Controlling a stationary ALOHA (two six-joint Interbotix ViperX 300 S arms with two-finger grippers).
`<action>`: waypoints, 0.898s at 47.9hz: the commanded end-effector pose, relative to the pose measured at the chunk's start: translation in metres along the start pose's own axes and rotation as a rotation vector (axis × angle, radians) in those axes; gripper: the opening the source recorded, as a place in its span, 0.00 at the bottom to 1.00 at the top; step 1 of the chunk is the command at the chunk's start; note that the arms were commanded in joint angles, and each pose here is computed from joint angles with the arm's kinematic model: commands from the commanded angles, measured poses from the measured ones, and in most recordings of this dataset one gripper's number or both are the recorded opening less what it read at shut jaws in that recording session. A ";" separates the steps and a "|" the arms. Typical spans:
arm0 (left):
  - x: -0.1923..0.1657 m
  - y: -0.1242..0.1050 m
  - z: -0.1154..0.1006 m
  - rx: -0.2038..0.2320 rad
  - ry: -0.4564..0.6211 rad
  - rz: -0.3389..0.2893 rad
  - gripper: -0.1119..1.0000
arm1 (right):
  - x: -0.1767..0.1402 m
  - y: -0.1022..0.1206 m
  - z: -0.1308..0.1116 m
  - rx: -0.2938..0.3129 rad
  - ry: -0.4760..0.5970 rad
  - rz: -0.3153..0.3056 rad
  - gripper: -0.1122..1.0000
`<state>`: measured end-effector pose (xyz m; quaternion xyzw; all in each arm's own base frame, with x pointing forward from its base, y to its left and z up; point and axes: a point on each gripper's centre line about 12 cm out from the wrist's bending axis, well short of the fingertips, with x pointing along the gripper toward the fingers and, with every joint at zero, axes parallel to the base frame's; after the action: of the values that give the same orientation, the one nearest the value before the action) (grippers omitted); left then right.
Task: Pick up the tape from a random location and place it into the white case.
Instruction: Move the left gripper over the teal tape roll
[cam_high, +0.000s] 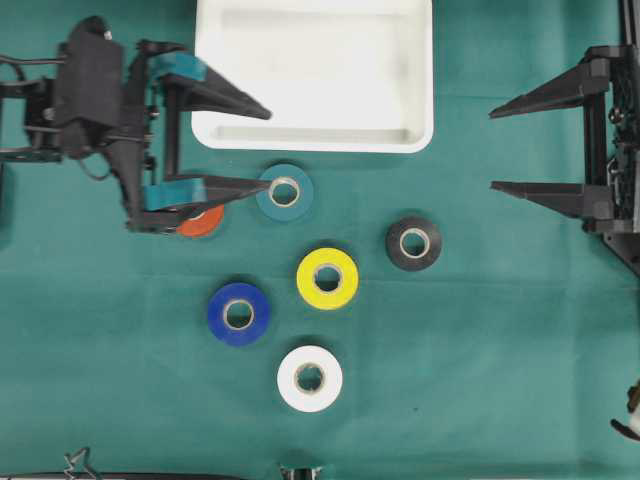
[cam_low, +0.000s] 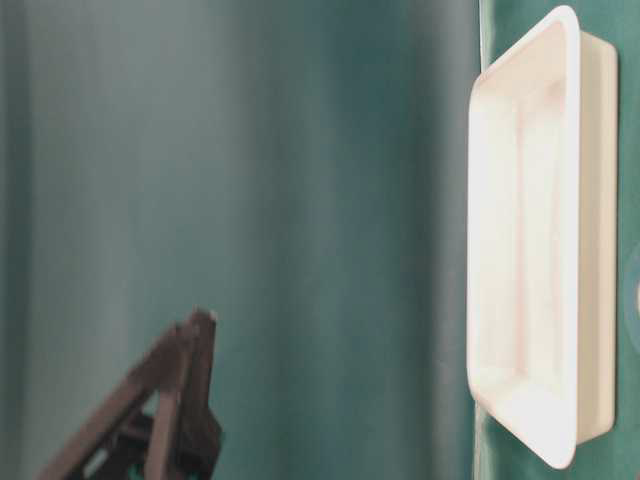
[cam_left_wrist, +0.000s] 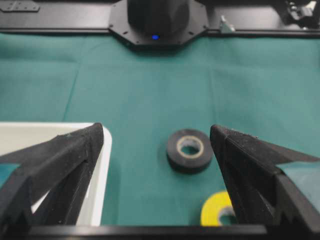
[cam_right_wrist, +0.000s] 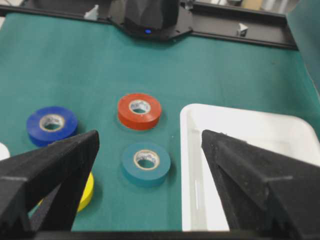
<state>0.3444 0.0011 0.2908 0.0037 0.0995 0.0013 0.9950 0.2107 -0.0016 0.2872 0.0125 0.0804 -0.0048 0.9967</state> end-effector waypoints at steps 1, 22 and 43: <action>0.006 0.001 0.017 -0.002 -0.040 0.002 0.99 | 0.002 0.000 0.009 0.002 -0.015 -0.001 0.92; 0.014 0.001 0.014 -0.020 0.025 0.002 0.99 | 0.002 0.000 0.007 -0.001 -0.005 -0.001 0.92; 0.043 0.000 0.004 -0.047 0.439 0.003 0.99 | 0.003 0.000 0.005 -0.001 0.009 -0.002 0.92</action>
<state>0.3805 0.0009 0.2722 -0.0189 0.3012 0.0061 0.9534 0.2111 -0.0016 0.2826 0.0126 0.0957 -0.0050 0.9953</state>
